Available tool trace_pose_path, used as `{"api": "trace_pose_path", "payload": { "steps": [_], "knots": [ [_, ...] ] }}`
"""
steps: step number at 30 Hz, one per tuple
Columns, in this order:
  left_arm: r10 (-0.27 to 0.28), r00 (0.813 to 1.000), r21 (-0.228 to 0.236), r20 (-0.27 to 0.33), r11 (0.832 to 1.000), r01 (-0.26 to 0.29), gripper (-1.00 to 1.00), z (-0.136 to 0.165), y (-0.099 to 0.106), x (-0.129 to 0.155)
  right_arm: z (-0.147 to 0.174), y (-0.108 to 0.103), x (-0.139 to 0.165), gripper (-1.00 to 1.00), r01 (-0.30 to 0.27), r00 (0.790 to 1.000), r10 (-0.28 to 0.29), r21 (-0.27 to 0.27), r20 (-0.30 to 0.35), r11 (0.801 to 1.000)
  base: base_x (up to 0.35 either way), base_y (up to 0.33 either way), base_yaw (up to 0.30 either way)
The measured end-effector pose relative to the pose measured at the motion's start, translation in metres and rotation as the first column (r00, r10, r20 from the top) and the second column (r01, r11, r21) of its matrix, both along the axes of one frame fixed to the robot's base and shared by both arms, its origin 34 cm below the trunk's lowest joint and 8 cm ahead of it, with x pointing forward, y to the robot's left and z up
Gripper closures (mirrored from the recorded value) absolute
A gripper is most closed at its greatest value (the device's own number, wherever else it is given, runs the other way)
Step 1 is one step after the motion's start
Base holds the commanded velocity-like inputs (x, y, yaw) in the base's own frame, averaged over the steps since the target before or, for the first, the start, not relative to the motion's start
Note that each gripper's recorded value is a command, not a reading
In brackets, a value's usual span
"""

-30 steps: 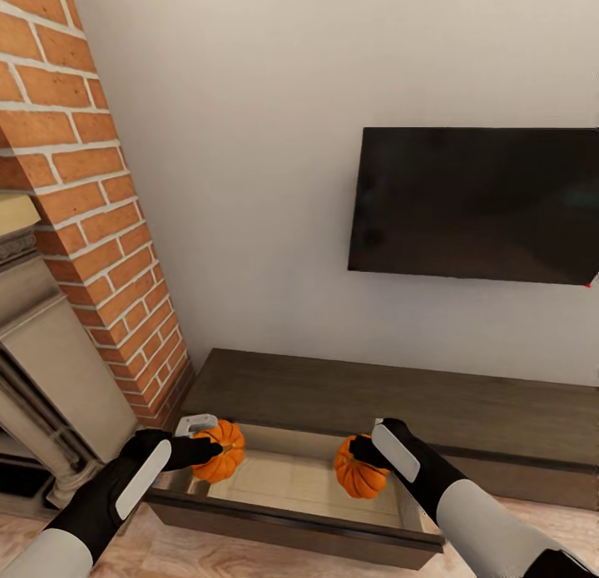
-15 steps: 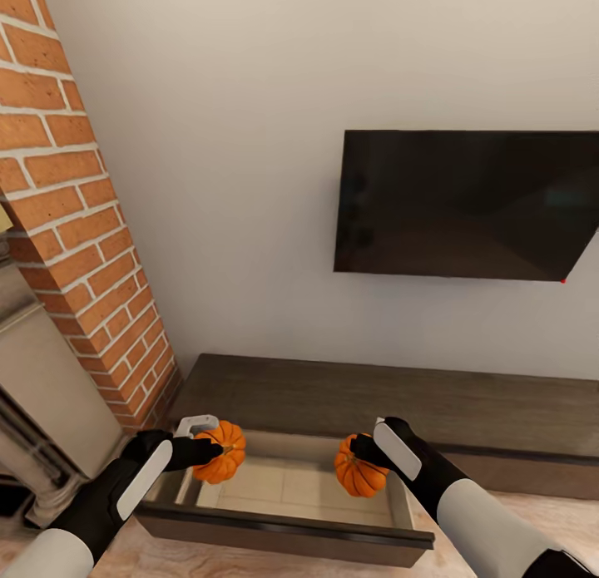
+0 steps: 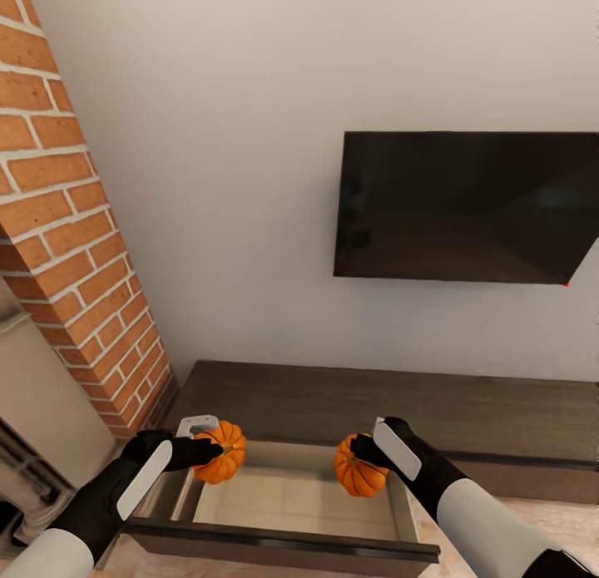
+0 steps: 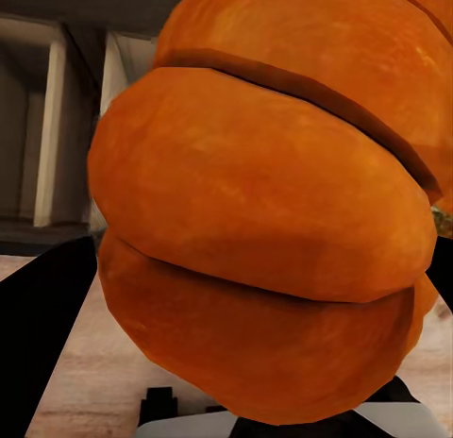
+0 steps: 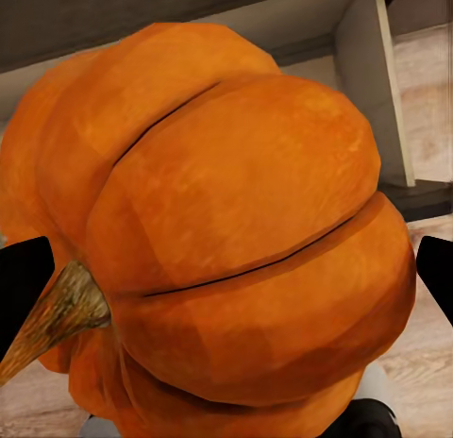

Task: Place each of the two pumpkins and all three candles from the living room inside a cabinet in the living room (use any cabinet), then make sure every cabinet is closed, and position the cauldron so it is next to a table in the living room.

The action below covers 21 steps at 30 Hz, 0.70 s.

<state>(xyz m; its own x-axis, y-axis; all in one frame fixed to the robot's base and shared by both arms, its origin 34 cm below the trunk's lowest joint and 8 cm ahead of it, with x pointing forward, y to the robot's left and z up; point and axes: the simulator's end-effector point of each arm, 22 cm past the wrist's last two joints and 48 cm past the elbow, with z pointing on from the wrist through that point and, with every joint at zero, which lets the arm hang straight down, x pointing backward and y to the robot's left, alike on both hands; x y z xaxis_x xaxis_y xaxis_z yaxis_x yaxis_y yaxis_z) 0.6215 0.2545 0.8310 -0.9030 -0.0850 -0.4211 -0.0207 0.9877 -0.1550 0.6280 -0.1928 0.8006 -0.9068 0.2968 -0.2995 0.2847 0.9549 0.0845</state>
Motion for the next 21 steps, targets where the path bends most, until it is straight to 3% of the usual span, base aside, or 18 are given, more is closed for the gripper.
{"api": "trace_pose_path", "payload": {
  "steps": [21],
  "knots": [
    [0.005,1.0,-0.002,0.004,1.0,-0.005,1.0,0.0014,0.0013,0.0011,0.0013,0.0009,0.0011,1.0,0.0,1.0,0.0,-0.001,0.006,1.0,0.132,-0.015,-0.008]
  ]
}}
